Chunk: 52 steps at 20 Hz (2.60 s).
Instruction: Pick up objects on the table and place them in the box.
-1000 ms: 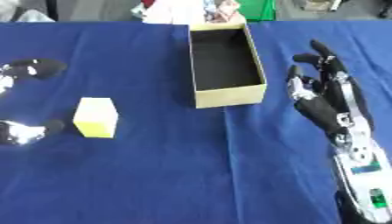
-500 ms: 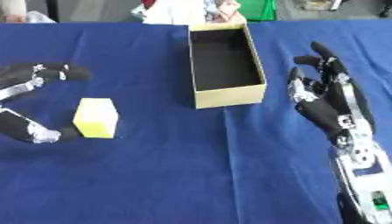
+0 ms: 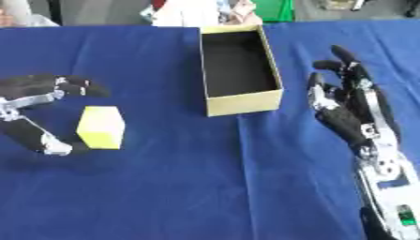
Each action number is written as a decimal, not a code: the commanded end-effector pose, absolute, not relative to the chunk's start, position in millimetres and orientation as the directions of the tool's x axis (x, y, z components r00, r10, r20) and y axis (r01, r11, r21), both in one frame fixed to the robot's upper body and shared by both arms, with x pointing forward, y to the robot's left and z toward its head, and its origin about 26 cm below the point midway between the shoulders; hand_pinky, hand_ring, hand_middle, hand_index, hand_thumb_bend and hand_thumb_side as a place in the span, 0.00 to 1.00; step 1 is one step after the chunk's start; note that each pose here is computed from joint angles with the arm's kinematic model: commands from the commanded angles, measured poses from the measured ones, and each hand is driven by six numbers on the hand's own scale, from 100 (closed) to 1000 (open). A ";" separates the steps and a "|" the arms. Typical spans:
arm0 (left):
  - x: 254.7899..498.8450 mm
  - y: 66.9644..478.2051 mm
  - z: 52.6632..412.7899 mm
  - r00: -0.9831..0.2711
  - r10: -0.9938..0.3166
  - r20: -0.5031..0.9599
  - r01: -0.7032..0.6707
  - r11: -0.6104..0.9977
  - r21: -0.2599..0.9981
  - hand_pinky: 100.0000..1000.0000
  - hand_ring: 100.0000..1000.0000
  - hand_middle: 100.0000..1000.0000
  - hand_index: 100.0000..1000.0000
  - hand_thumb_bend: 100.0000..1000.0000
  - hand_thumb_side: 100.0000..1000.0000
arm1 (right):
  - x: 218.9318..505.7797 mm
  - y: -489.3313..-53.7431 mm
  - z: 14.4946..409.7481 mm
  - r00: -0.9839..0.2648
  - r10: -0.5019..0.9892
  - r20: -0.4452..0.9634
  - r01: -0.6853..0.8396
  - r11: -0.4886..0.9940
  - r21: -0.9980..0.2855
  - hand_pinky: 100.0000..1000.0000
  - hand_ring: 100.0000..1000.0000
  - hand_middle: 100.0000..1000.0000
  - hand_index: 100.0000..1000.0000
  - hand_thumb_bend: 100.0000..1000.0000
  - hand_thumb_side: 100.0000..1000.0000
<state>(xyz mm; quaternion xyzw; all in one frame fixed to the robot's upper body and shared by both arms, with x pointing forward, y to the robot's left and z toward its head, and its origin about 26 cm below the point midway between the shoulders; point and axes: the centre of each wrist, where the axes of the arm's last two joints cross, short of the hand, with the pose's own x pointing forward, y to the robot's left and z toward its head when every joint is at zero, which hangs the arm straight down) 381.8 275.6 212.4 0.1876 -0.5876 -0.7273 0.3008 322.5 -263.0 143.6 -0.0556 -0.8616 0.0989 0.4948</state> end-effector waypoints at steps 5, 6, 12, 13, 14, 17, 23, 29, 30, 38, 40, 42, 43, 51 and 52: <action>390.4 278.7 219.0 -0.716 -0.698 -0.001 0.168 -0.174 0.970 0.82 0.85 0.88 0.95 0.51 0.44 | 321.8 -266.1 149.2 -0.518 0.208 0.829 0.005 0.971 -0.241 0.74 1.00 0.71 0.96 0.00 0.18; 391.2 278.6 218.6 -0.713 -0.701 -0.015 0.158 -0.181 0.971 0.82 0.85 0.88 0.95 0.52 0.44 | 321.9 -266.1 149.3 -0.519 0.208 0.829 0.005 0.971 -0.240 0.74 1.00 0.71 0.96 0.00 0.18; 396.7 277.5 211.4 -0.697 -0.713 -0.078 0.111 -0.214 0.970 0.81 0.85 0.87 0.94 0.53 0.42 | 322.0 -265.7 149.5 -0.520 0.207 0.829 0.003 0.971 -0.241 0.74 1.00 0.71 0.96 0.00 0.18; 397.7 277.2 210.1 -0.695 -0.714 -0.083 0.106 -0.216 0.971 0.81 0.85 0.87 0.94 0.53 0.41 | 322.0 -265.6 149.5 -0.520 0.207 0.829 0.002 0.971 -0.240 0.74 1.00 0.71 0.96 0.00 0.18; 398.8 277.0 208.5 -0.693 -0.716 -0.087 0.103 -0.218 0.971 0.81 0.85 0.87 0.94 0.52 0.42 | 322.0 -265.5 149.6 -0.520 0.206 0.829 0.002 0.971 -0.240 0.74 1.00 0.71 0.96 0.00 0.18; 402.2 276.8 202.6 -0.688 -0.721 -0.083 0.106 -0.213 0.971 0.81 0.84 0.85 0.93 0.50 0.40 | 322.2 -265.1 149.7 -0.521 0.204 0.829 0.001 0.971 -0.239 0.74 1.00 0.71 0.96 0.00 0.18; 405.6 274.8 198.2 -0.691 -0.720 -0.064 0.104 -0.187 0.977 0.80 0.77 0.61 0.83 0.42 0.23 | 322.3 -264.7 149.9 -0.522 0.202 0.829 -0.001 0.971 -0.237 0.74 1.00 0.71 0.96 0.00 0.18; 403.1 275.4 205.4 -0.688 -0.725 -0.036 0.072 -0.117 0.991 0.78 0.69 0.39 0.74 0.35 0.20 | 322.2 -264.9 149.7 -0.521 0.202 0.829 0.000 0.972 -0.237 0.74 1.00 0.71 0.96 0.00 0.18; 402.1 275.0 209.1 -0.689 -0.724 -0.030 0.061 -0.099 0.993 0.77 0.69 0.38 0.74 0.34 0.19 | 322.2 -264.8 149.7 -0.522 0.202 0.829 0.000 0.972 -0.237 0.74 1.00 0.71 0.96 0.00 0.18; 399.3 265.7 256.0 -0.703 -0.711 0.011 -0.045 0.060 0.997 0.76 0.66 0.36 0.75 0.27 0.15 | 321.8 -264.6 149.1 -0.520 0.201 0.830 -0.004 0.971 -0.237 0.74 1.00 0.71 0.96 0.00 0.18; 404.5 257.6 266.4 -0.710 -0.704 0.022 -0.063 0.094 0.994 0.76 0.66 0.37 0.75 0.27 0.15 | 321.7 -263.6 148.8 -0.520 0.197 0.831 -0.010 0.972 -0.236 0.74 1.00 0.71 0.96 0.00 0.18; 412.2 246.7 275.2 -0.718 -0.696 0.028 -0.079 0.121 0.990 0.76 0.66 0.37 0.76 0.26 0.14 | 321.6 -262.2 148.2 -0.520 0.193 0.832 -0.018 0.971 -0.236 0.74 1.00 0.71 0.96 0.00 0.18; 416.3 240.8 279.1 -0.723 -0.690 0.029 -0.086 0.132 0.988 0.76 0.66 0.37 0.76 0.26 0.14 | 321.6 -261.4 148.0 -0.520 0.190 0.833 -0.023 0.971 -0.237 0.74 1.00 0.71 0.96 0.00 0.18; 447.9 183.9 299.0 -0.762 -0.648 0.003 -0.153 0.184 0.971 0.76 0.67 0.38 0.75 0.29 0.14 | 321.8 -252.6 147.6 -0.523 0.169 0.835 -0.079 0.966 -0.245 0.74 1.00 0.71 0.96 0.00 0.18; 451.5 176.9 298.2 -0.763 -0.646 0.004 -0.156 0.190 0.969 0.75 0.67 0.38 0.76 0.29 0.14 | 321.9 -251.0 147.7 -0.524 0.165 0.836 -0.089 0.965 -0.246 0.74 1.00 0.71 0.97 0.00 0.18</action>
